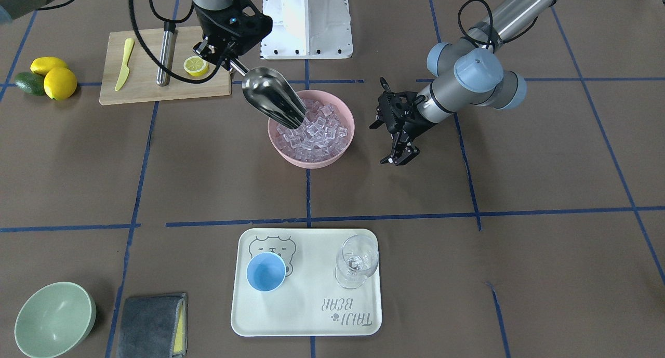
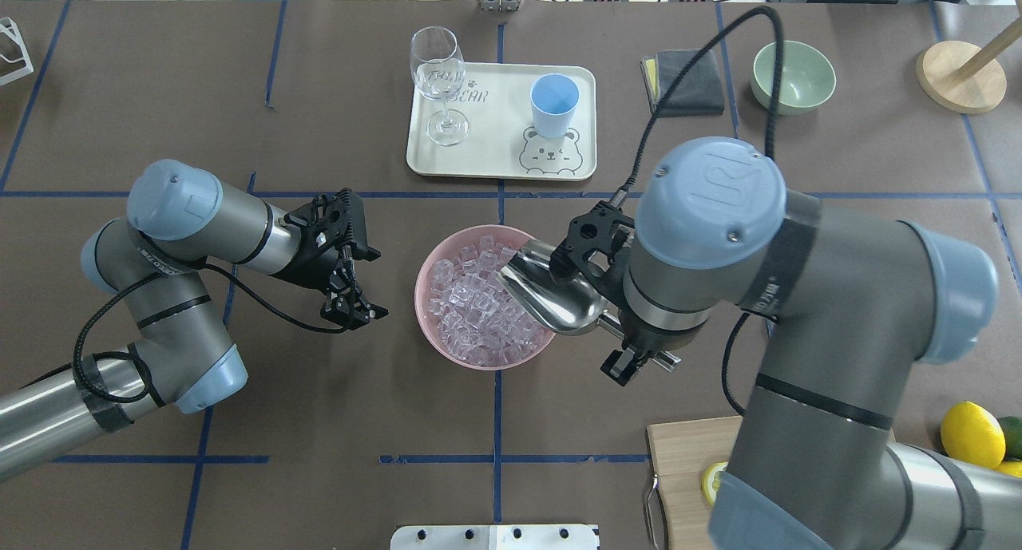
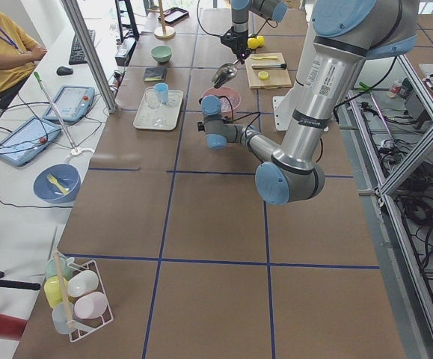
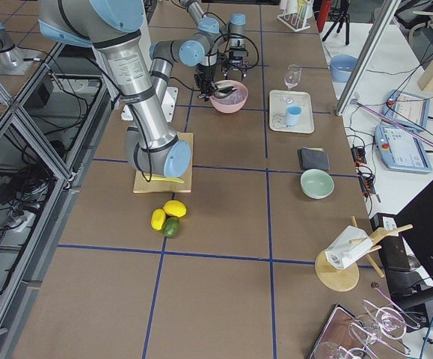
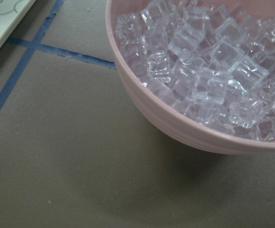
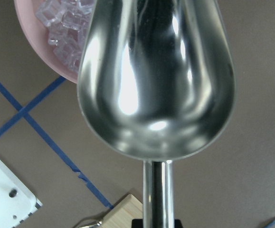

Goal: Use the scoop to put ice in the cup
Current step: 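Lift the scoop and carry it over the pink bowl with the right gripper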

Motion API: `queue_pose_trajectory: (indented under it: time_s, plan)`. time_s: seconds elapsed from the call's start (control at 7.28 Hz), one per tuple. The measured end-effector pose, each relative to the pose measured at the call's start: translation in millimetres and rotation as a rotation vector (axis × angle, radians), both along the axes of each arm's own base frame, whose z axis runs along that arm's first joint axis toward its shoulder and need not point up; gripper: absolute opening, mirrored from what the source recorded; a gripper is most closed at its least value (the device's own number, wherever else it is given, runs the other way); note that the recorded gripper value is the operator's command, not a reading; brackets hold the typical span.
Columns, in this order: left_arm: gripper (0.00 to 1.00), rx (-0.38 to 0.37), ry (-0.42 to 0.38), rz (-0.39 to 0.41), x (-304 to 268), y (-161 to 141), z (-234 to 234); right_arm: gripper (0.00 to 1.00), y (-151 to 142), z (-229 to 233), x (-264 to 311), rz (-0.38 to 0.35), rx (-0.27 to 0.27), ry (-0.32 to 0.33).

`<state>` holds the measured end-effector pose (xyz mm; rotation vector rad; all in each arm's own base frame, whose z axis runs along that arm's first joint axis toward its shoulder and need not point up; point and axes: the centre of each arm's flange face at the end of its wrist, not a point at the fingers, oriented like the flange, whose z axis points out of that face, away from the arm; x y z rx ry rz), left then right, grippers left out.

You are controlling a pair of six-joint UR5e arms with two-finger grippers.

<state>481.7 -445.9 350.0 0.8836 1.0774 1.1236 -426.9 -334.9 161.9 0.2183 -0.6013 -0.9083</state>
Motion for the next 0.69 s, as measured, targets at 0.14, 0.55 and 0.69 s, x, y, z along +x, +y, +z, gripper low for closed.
queue_pose_trajectory:
  time_s: [0.14,0.55,0.69]
  plan:
    - [1.00,0.001,0.000,0.000,0.4,0.2,-0.1,0.00,-7.6,-7.0,-8.5,-0.068,0.040,0.071]
    - [1.00,0.001,0.003,0.004,-0.2,1.3,-1.1,0.00,-32.0,-51.5,-31.7,-0.262,0.110,0.299]
    - [1.00,0.001,0.004,0.006,0.0,1.6,-1.3,0.00,-44.5,-72.4,-46.5,-0.312,0.113,0.388]
